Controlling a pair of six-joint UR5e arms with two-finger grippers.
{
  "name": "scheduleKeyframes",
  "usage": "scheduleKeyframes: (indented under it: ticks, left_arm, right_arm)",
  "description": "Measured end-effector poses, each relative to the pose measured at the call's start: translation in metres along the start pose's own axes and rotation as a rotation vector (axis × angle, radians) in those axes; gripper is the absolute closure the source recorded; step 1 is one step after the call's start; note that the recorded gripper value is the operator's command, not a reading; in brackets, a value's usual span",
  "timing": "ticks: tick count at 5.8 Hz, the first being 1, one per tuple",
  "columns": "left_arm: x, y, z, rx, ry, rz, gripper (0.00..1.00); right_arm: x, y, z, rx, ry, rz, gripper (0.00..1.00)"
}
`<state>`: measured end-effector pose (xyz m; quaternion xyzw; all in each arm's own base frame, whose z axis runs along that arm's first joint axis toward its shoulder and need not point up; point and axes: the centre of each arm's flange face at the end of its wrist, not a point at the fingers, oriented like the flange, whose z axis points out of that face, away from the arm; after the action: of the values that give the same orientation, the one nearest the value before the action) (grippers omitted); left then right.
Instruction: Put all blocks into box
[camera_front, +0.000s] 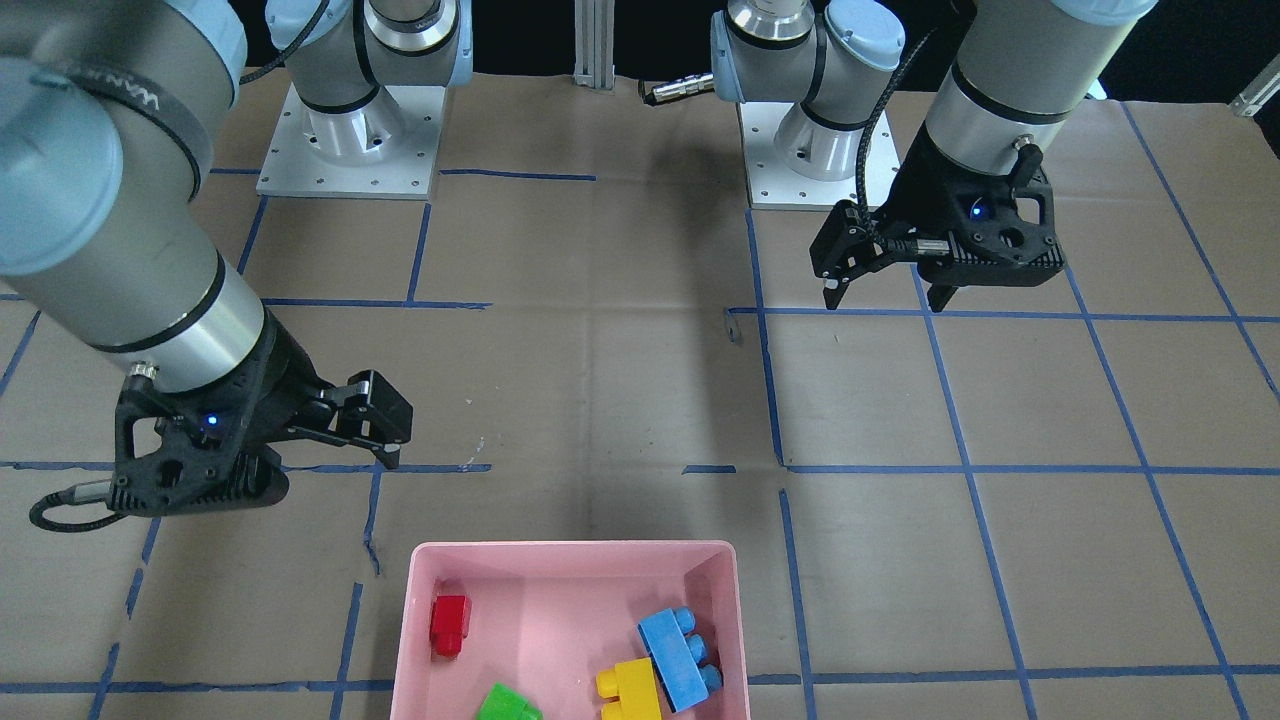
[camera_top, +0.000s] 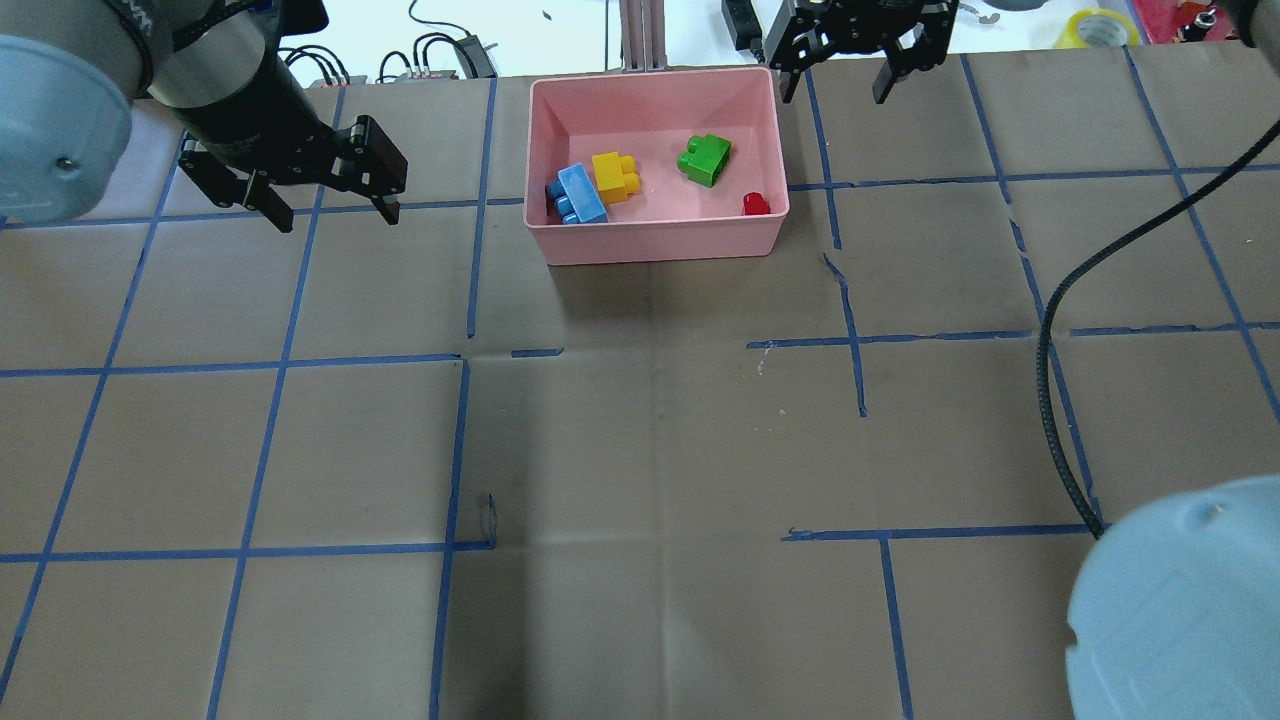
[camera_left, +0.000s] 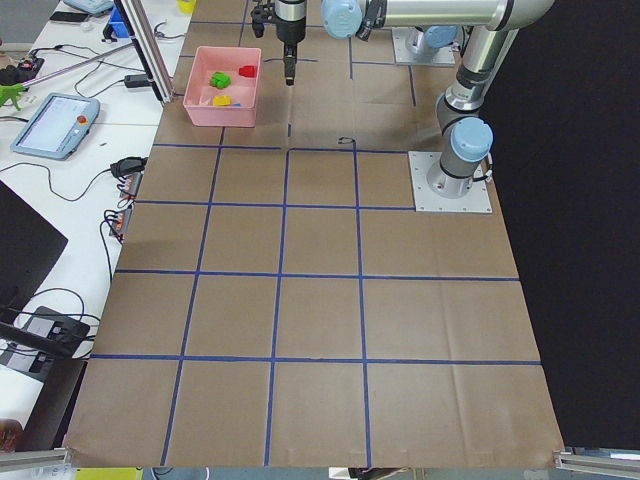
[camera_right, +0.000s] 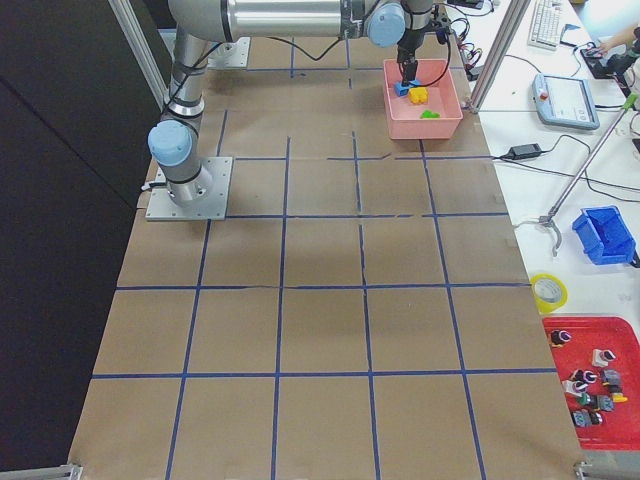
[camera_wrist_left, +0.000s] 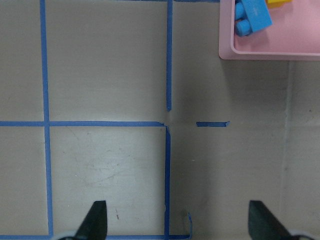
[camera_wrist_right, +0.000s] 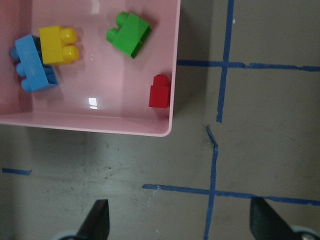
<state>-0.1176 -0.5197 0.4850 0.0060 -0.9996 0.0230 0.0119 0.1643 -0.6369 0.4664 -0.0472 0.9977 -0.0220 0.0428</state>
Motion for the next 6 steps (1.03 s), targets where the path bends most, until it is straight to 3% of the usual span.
scheduleKeyframes:
  ticks: [1,3,6]
  left_arm:
    - [0.0,0.003,-0.004,-0.018,-0.005,0.0,0.0]
    - [-0.002,0.007,-0.008,-0.04,-0.021,0.002,0.0]
    - [-0.002,0.006,-0.006,-0.047,-0.024,0.002,0.0]
  right_arm:
    - [-0.001,0.037,-0.015,-0.011,0.025,-0.025,0.0]
    - [-0.004,0.112,-0.014,-0.05,0.032,-0.032,0.0]
    - [-0.003,0.157,0.009,-0.102,0.036,-0.015,0.0]
